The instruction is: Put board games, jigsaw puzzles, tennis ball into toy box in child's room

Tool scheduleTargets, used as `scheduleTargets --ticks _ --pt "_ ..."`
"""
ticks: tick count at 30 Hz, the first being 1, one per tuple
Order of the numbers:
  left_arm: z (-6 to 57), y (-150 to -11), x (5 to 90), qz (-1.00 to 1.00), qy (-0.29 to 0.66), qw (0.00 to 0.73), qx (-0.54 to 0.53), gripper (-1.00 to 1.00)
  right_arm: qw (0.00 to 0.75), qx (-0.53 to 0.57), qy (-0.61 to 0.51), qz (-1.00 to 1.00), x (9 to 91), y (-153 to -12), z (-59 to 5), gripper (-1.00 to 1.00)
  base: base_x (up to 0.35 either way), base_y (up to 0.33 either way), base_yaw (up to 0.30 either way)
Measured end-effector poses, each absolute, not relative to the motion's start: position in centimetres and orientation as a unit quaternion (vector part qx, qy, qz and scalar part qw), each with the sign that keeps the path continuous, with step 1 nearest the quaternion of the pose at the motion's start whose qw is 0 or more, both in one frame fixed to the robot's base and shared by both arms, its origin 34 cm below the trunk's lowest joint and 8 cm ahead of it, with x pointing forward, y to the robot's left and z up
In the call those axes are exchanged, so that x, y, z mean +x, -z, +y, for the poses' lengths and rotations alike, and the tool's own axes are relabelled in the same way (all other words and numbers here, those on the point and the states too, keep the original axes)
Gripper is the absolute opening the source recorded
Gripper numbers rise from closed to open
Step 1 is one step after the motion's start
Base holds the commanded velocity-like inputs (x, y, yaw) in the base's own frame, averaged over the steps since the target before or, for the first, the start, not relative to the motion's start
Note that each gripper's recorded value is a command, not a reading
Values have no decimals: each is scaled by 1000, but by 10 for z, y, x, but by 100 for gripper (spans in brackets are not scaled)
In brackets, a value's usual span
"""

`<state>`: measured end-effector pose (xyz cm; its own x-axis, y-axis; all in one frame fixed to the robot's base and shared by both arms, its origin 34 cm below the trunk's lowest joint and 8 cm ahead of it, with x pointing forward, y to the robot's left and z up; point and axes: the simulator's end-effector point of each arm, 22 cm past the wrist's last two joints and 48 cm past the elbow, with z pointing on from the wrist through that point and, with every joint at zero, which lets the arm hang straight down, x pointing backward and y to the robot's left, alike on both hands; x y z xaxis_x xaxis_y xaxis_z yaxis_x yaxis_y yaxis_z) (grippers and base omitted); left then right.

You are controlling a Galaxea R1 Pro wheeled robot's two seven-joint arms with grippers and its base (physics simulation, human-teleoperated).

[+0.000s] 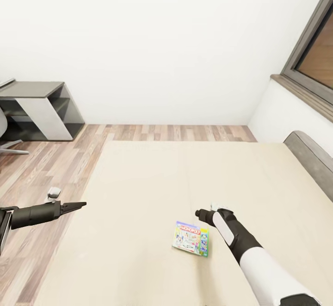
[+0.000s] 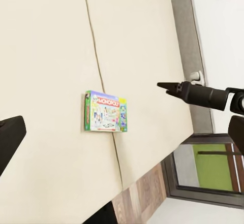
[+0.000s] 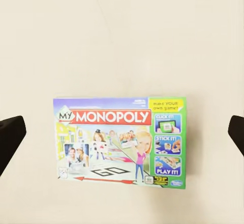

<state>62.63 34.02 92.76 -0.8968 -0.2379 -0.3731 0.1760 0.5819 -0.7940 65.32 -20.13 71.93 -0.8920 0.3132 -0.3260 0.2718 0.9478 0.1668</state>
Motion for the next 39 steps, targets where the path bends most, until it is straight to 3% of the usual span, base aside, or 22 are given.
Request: scheduleTargets --ticks 39 --pt "340 -903 626 865 457 206 -34 100 196 153 -44 967 679 -707 -215 100 0 0 0"
